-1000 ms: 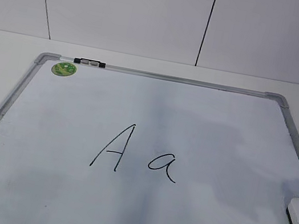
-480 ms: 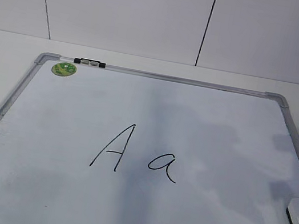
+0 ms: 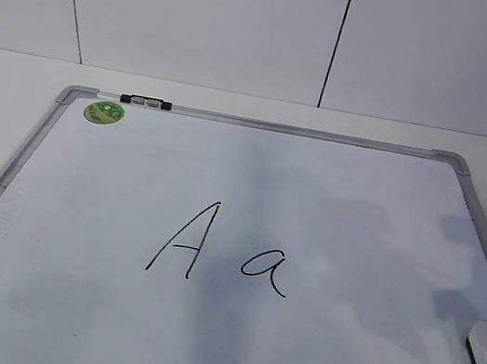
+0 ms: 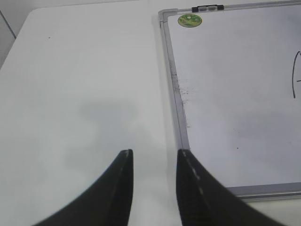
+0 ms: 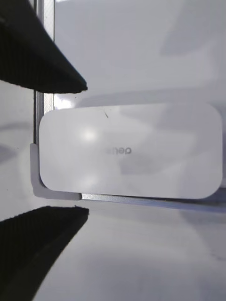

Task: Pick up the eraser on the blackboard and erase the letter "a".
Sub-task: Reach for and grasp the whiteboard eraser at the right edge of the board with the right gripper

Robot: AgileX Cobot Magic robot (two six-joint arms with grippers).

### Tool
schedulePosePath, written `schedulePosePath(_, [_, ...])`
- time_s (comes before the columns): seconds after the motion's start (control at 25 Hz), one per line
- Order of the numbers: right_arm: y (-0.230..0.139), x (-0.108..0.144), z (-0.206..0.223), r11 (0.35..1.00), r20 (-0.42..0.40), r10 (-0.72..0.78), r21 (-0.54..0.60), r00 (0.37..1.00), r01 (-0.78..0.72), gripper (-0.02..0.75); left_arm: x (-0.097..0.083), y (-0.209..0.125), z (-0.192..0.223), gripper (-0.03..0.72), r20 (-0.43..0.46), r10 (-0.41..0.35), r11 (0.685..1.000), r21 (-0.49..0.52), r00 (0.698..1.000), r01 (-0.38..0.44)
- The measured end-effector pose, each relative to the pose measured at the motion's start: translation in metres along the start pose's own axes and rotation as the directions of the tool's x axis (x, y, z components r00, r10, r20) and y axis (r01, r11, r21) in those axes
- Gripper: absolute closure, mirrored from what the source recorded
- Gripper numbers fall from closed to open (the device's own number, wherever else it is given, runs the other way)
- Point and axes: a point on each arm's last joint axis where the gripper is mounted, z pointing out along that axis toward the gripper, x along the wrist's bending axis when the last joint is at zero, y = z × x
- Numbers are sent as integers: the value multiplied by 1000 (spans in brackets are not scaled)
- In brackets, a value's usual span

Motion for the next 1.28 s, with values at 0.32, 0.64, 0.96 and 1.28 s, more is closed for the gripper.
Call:
schedulePosePath(0.32, [2,-1,0,1000,15,-11,-22,1000,11,146,0,0,0,454,0,0,1000,0,1000,0])
schedulePosePath(0.64, [4,0,7,1000,8,-3,8,1000,2,115,0,0,0,454,0,0,1000,0,1000,0])
schedulePosePath(0.96, [6,3,12,999,-14,14,35,1000,-14,59,0,0,0,453,0,0,1000,0,1000,0])
schedulePosePath(1.28, [8,4,15,999,-12,23,46,1000,-23,59,0,0,0,454,0,0,1000,0,1000,0])
